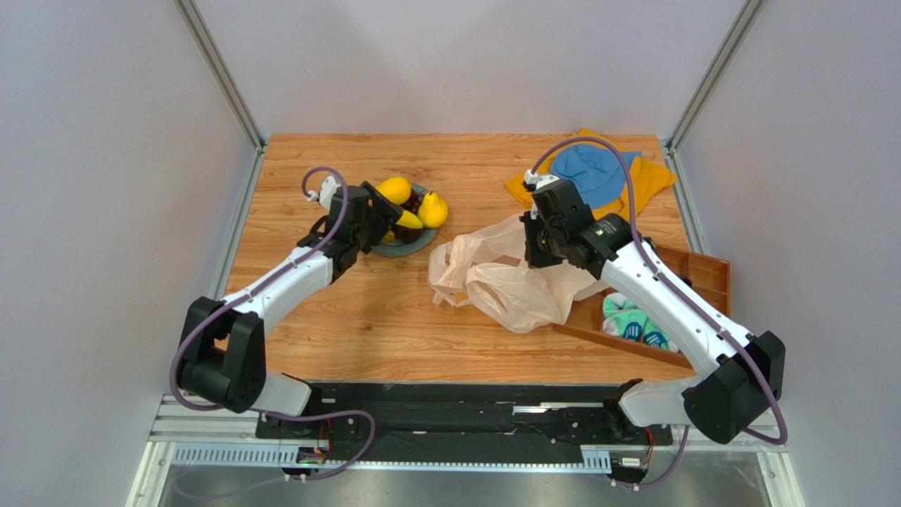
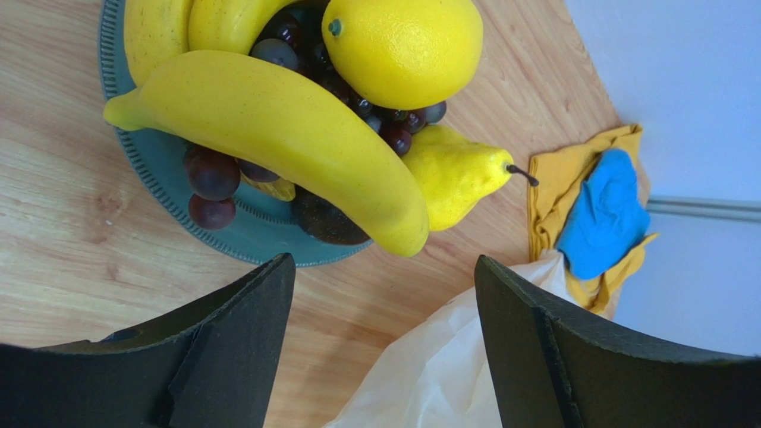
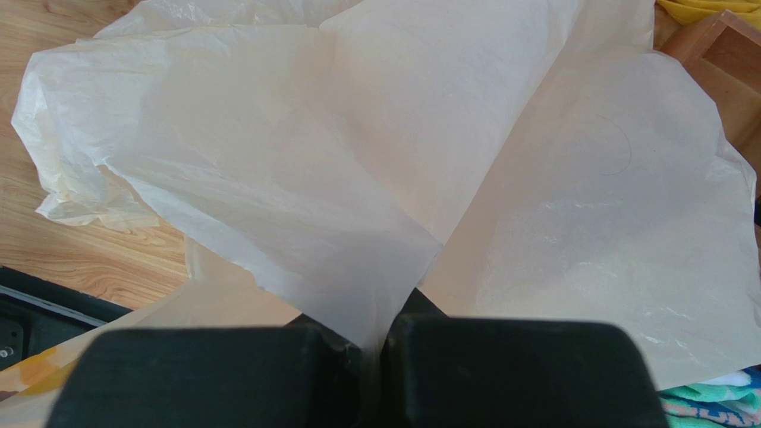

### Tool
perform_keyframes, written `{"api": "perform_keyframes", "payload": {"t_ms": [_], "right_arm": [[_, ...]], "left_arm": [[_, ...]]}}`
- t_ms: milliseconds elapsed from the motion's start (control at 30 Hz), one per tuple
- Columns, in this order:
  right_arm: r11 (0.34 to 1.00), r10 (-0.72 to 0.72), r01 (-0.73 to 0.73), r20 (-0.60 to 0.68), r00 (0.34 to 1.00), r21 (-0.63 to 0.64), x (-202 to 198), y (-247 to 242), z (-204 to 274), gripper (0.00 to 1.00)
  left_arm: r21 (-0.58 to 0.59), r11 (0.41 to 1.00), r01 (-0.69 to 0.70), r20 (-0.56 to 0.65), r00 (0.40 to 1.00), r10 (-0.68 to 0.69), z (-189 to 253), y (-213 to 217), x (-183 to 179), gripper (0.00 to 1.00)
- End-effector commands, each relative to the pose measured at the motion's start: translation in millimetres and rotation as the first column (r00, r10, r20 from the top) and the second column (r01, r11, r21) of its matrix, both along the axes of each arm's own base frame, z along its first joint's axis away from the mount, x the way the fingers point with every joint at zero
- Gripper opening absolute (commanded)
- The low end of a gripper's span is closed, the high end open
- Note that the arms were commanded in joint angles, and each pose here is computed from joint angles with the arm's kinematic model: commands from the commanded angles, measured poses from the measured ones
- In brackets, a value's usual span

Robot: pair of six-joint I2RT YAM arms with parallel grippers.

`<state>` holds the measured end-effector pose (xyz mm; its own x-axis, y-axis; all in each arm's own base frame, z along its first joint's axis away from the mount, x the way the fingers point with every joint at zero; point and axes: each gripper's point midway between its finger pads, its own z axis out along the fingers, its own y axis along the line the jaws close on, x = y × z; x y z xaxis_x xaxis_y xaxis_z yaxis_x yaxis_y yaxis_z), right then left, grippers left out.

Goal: Place the fruits into the plastic bag

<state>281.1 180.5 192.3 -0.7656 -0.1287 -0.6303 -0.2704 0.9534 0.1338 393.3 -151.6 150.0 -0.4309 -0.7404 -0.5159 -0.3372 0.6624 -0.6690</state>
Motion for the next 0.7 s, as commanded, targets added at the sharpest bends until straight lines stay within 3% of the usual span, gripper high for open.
{"api": "perform_keyframes", "payload": {"t_ms": [0, 333, 667], "right_arm": [[0.999, 0.009, -0.011, 0.046, 0.999, 0.045, 4, 5, 10, 0.0], [0.998, 0.019, -0.021, 0.046, 0.999, 0.058, 6, 5, 10, 0.0], [0.997, 0.021, -0.024, 0.044, 0.999, 0.074, 5, 1, 9, 0.0]], "left_arm": [[-0.107, 0.991, -0.083, 0.059, 0.994, 0.089, 15, -2, 15, 0.82], [-0.162, 0.975, -0.153, 0.002, 0.988, 0.155, -8, -10, 20, 0.82], [-0.14, 0.973, -0.186, -0.015, 0.983, 0.186, -19, -14, 26, 0.8]]}}
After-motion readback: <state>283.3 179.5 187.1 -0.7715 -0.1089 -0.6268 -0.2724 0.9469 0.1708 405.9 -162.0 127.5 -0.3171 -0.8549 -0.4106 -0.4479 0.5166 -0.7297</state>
